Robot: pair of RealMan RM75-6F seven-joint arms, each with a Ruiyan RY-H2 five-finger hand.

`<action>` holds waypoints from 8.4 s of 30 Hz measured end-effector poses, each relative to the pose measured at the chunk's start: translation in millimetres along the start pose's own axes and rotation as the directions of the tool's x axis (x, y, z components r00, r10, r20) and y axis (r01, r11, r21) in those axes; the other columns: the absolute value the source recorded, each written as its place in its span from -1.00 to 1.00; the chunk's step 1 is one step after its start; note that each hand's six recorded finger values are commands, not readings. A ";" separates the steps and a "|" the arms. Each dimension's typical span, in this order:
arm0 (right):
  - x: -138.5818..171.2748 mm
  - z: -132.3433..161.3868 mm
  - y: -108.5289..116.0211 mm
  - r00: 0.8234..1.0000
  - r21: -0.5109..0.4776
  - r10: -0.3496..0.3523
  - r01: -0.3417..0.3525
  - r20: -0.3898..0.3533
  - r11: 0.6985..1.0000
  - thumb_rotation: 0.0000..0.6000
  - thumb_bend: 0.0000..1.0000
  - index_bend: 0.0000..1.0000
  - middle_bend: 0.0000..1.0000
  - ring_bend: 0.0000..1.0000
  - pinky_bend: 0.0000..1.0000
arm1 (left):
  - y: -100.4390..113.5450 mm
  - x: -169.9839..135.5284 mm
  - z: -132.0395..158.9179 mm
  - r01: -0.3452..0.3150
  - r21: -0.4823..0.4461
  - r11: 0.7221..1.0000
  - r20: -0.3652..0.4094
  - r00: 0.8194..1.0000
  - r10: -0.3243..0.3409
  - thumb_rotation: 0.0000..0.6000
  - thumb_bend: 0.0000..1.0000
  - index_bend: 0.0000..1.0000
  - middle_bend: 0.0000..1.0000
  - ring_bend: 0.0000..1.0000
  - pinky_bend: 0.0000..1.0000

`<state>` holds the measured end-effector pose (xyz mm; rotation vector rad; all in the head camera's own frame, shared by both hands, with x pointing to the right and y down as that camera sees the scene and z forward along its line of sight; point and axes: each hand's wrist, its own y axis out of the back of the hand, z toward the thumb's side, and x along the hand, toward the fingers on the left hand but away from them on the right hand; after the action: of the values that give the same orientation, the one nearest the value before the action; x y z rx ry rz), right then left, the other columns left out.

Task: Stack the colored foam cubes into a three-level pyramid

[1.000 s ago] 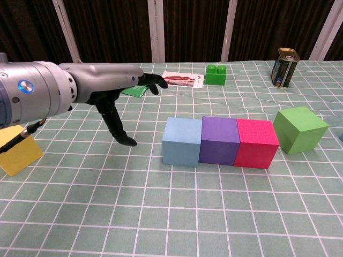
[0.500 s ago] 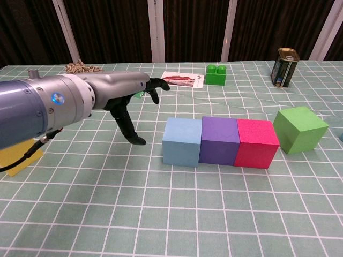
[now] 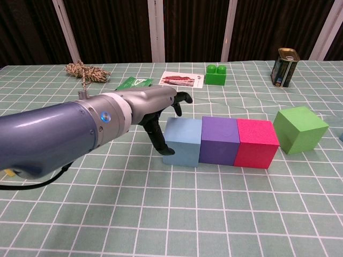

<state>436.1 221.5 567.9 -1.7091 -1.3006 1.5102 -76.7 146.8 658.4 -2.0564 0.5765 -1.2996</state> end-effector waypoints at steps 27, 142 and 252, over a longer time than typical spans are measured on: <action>-0.5 -0.7 -0.5 1.000 -0.008 0.004 -0.004 0.006 1.000 1.00 -0.50 -1.00 -1.00 -1.00 -1.00 | -5.8 14.2 2.8 -0.007 -0.015 1.000 -0.026 1.000 0.007 1.00 -0.17 -0.95 -0.52 -1.00 -1.00; 0.2 -0.2 -0.7 1.000 -0.010 0.006 -0.006 0.010 1.000 1.00 -0.50 -1.00 -1.00 -1.00 -1.00 | -19.2 -32.3 -35.2 0.189 -0.039 0.981 0.001 0.982 -0.189 1.00 -0.49 -1.00 -0.62 -1.00 -1.00; -124.7 2.4 -26.5 0.925 0.526 0.378 -0.335 0.028 0.782 1.00 -0.82 -1.00 -0.57 -0.81 -1.00 | 87.8 -218.3 -221.3 -0.414 -0.144 0.899 -0.337 0.875 0.348 1.00 -0.70 -1.00 -1.00 -1.00 -1.00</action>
<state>435.0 121.3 646.8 -1.6696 -0.4504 1.7762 -371.5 166.2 527.8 -1.7807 1.2463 -1.3609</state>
